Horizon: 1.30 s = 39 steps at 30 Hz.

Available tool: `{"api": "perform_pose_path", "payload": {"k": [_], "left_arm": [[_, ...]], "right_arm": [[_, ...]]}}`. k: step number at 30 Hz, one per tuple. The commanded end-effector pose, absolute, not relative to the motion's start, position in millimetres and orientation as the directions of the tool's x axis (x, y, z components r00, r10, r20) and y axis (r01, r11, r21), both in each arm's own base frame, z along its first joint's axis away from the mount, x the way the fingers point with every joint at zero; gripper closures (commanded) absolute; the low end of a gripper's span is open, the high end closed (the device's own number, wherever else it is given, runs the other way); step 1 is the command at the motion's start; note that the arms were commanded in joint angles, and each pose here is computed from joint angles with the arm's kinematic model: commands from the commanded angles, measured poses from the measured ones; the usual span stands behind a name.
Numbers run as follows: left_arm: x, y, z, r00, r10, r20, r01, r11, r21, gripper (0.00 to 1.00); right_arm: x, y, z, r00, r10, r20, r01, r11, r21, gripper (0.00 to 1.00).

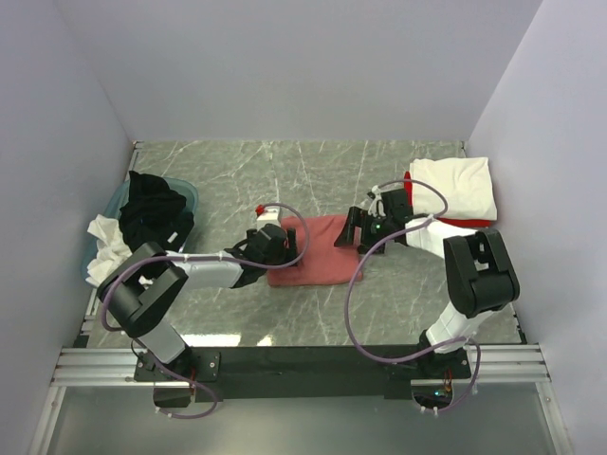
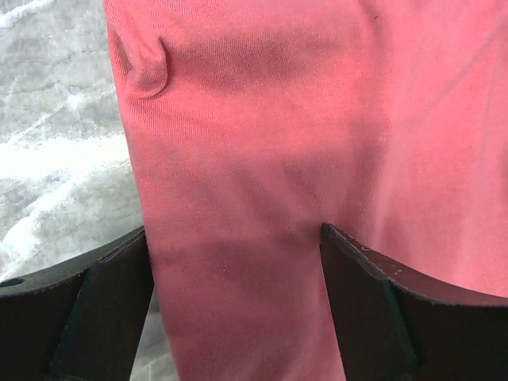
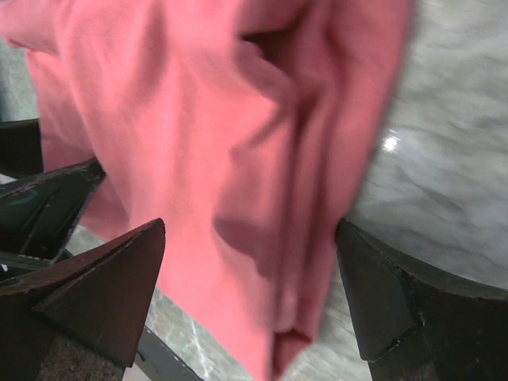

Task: Fold and stack the t-shirts
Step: Fold the tshirt, then neatly place the folded tshirt to the corner

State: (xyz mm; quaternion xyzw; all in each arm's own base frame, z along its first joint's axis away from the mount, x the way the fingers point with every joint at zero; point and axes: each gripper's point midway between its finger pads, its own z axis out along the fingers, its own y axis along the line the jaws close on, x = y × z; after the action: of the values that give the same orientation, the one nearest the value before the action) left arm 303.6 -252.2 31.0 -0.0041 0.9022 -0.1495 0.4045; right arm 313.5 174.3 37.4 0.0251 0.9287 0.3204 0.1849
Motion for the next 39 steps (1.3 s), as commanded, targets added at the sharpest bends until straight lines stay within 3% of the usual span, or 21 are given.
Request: {"api": "perform_pose_path", "payload": {"k": [1, 14, 20, 22, 28, 29, 32, 33, 39], "left_arm": [[281, -249, 0, -0.755, -0.087, -0.649, 0.120, 0.956, -0.267, 0.15], [283, -254, 8, -0.748, -0.103, -0.655, 0.127, 0.947, -0.294, 0.15], [285, -258, 10, -0.749, -0.113, -0.653, 0.129, 0.942, -0.311, 0.15], [285, -259, 10, -0.748, -0.119, -0.653, 0.128, 0.940, -0.317, 0.15], [286, -259, 12, -0.746, -0.119, -0.656, 0.126, 0.941, -0.314, 0.15], [285, -258, 13, -0.745, -0.117, -0.656, 0.126, 0.942, -0.311, 0.15], [289, -257, 23, -0.733, -0.119, -0.669, 0.126, 0.943, -0.307, 0.15], [288, -254, 25, -0.732, -0.114, -0.671, 0.119, 0.949, -0.291, 0.15], [291, -240, 62, -0.684, -0.145, -0.715, 0.109, 0.949, -0.297, 0.13]], "right_arm": [[302, 184, 13, -0.945, 0.149, -0.292, -0.051, 0.813, 0.580, 0.05], [294, 232, 2, -0.956, 0.085, -0.279, -0.091, 0.822, 0.563, 0.07], [290, 245, -6, -0.961, 0.063, -0.268, -0.101, 0.826, 0.555, 0.18], [287, 250, -9, -0.964, 0.049, -0.263, -0.108, 0.829, 0.549, 0.26], [286, 250, -16, -0.965, 0.029, -0.261, -0.112, 0.852, 0.511, 0.66], [286, 250, -16, -0.965, 0.025, -0.262, -0.116, 0.855, 0.506, 0.79], [291, 245, -14, -0.960, 0.016, -0.278, -0.125, 0.868, 0.481, 0.96], [293, 244, -11, -0.956, 0.003, -0.293, -0.140, 0.872, 0.468, 1.00], [333, 210, 24, -0.920, 0.004, -0.392, -0.157, 0.912, 0.378, 1.00]]}}
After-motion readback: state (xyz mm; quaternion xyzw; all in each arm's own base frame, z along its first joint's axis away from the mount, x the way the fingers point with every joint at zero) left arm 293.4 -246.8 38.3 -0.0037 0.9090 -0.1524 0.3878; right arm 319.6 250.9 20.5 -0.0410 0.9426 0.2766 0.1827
